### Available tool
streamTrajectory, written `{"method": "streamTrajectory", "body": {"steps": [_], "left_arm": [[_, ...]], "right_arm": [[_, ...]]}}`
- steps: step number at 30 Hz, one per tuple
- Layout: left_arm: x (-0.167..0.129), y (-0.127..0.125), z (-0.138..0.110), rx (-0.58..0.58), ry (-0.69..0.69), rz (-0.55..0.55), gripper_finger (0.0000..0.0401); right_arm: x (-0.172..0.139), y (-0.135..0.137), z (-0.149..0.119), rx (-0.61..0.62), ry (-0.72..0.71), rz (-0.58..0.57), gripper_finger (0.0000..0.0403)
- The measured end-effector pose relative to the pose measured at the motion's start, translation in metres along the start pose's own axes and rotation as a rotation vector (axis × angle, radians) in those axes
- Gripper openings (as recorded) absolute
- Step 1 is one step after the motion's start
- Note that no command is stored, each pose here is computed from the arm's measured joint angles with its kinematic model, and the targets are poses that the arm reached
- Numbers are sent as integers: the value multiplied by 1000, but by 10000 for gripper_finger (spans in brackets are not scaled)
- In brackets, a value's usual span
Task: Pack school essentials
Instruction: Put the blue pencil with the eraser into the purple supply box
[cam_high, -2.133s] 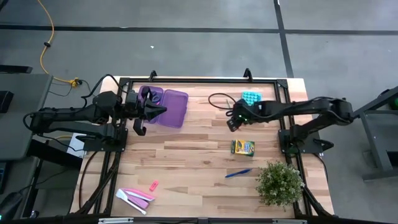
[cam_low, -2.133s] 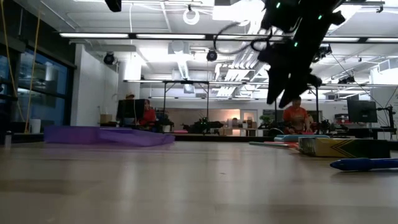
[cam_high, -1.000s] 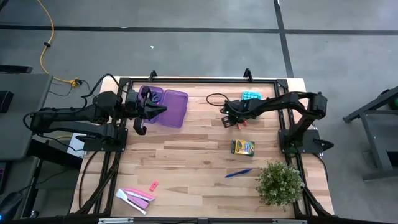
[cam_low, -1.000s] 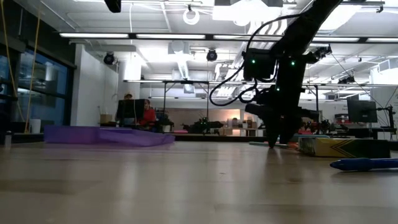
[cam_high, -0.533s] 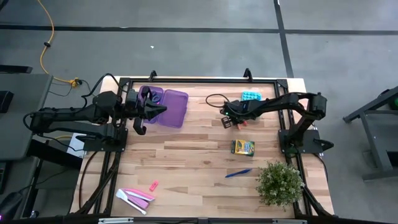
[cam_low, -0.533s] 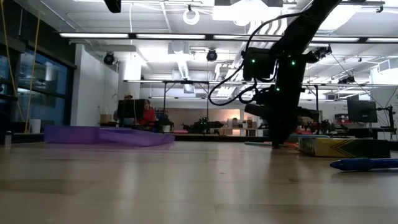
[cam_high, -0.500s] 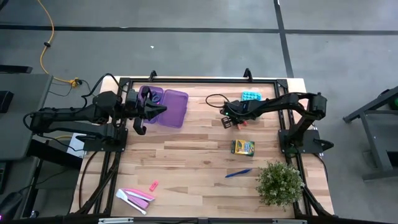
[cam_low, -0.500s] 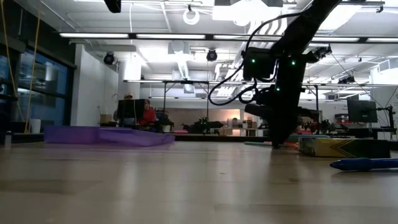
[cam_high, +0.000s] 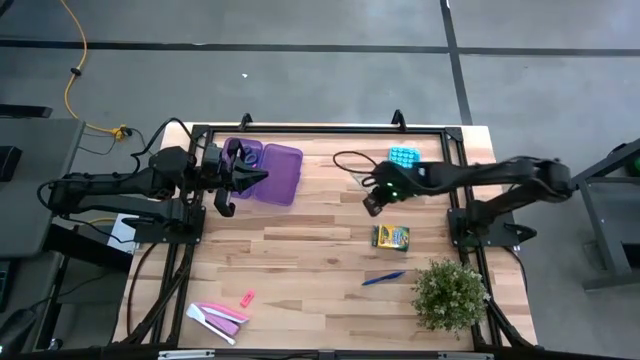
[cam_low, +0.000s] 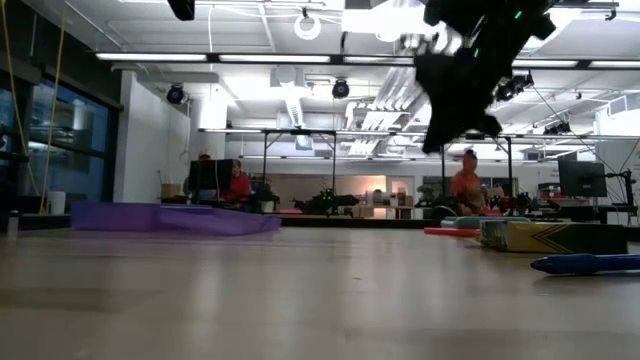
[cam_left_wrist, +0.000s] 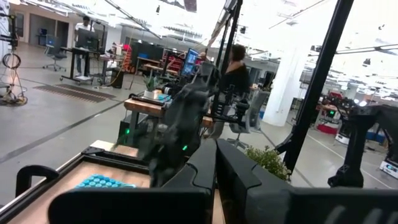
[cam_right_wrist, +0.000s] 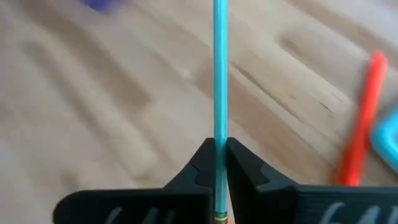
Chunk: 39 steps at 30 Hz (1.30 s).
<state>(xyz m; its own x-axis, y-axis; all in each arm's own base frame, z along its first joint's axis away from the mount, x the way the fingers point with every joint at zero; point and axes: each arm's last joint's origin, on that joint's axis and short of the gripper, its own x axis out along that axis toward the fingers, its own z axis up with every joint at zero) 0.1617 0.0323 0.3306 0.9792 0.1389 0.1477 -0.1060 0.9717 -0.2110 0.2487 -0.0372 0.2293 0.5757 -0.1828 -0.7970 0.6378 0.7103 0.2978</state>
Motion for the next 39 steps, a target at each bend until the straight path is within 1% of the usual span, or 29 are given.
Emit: {"method": "streamTrajectory", "body": {"steps": [2, 4, 8, 10, 12, 14, 17, 22, 25, 28, 39], "left_arm": [[0, 0, 0, 0, -1, 2, 0], [0, 0, 0, 0, -2, 7, 0], [0, 0, 0, 0, -4, 18, 0], [0, 1, 0, 0, -5, 26, 0], [0, 1, 0, 0, -2, 27, 0], [0, 1, -1, 0, 3, 29, 0], [0, 1, -2, -4, 22, 33, 0], [0, 1, -4, -11, 36, 26, 0], [0, 0, -4, -31, 49, -8, 0], [0, 0, -5, -38, 54, -23, 0], [0, 0, -5, -38, 56, -22, 0]], "right_arm": [[-14, 9, -5, -25, -111, 79, 1], [-21, 15, -13, -27, -233, 172, 1], [-23, 23, -32, 53, -493, 376, 1], [-23, 25, -40, 60, -583, 454, 1], [-26, 31, -41, 47, -650, 501, 1], [-31, 37, -38, 23, -688, 522, 0], [-47, 51, -24, -50, -763, 542, 0], [-78, 70, 0, -249, -893, 585, 0], [-92, 76, 10, -323, -937, 599, 0], [-97, 79, 15, -356, -945, 595, 0], [-96, 78, 16, -355, -938, 595, 0]]}}
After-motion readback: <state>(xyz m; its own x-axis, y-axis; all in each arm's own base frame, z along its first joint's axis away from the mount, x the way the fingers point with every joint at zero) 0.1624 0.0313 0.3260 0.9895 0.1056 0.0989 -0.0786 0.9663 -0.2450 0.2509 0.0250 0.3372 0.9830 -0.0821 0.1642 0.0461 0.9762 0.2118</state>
